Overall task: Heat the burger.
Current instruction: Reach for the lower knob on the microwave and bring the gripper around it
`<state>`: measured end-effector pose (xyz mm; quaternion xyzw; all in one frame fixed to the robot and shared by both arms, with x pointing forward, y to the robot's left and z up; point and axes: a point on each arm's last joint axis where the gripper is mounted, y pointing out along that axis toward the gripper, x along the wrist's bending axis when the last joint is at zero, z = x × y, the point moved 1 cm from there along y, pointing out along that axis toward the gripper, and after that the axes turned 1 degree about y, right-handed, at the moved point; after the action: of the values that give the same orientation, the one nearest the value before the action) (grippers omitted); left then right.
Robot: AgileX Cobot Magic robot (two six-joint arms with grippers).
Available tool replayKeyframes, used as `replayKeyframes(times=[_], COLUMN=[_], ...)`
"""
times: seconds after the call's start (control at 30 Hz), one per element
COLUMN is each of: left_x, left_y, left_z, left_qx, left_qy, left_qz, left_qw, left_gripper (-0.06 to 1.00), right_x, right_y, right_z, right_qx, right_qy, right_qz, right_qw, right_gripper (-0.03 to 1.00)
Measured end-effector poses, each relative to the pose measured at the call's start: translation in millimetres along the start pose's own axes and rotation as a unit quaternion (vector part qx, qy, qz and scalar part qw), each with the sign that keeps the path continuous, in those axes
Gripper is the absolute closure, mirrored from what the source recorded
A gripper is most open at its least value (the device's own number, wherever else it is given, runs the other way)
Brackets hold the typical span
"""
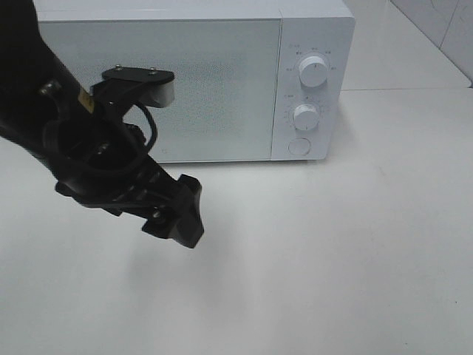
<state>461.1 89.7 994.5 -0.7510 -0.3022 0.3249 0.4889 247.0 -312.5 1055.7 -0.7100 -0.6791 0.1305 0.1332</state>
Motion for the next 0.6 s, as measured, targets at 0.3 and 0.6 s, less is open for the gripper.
replayKeyframes(times=[0.3, 0.6], left_x=[61, 121], left_y=[-32, -54], left_z=[10, 53], left_qx=[0.011, 0.052], left_qy=[-0.092, -0.195], left_qz=[-0.039, -0.074], left_qw=[0.995, 0.977], left_gripper=[-0.03, -0.03], right_x=[0, 0], right_y=[0, 0], right_z=[0, 0], right_qx=[0.0, 0.0], right_qy=[0.0, 0.0], right_qz=[0.0, 0.0], right_qw=[1.0, 1.0], right_gripper=[0.3, 0.3])
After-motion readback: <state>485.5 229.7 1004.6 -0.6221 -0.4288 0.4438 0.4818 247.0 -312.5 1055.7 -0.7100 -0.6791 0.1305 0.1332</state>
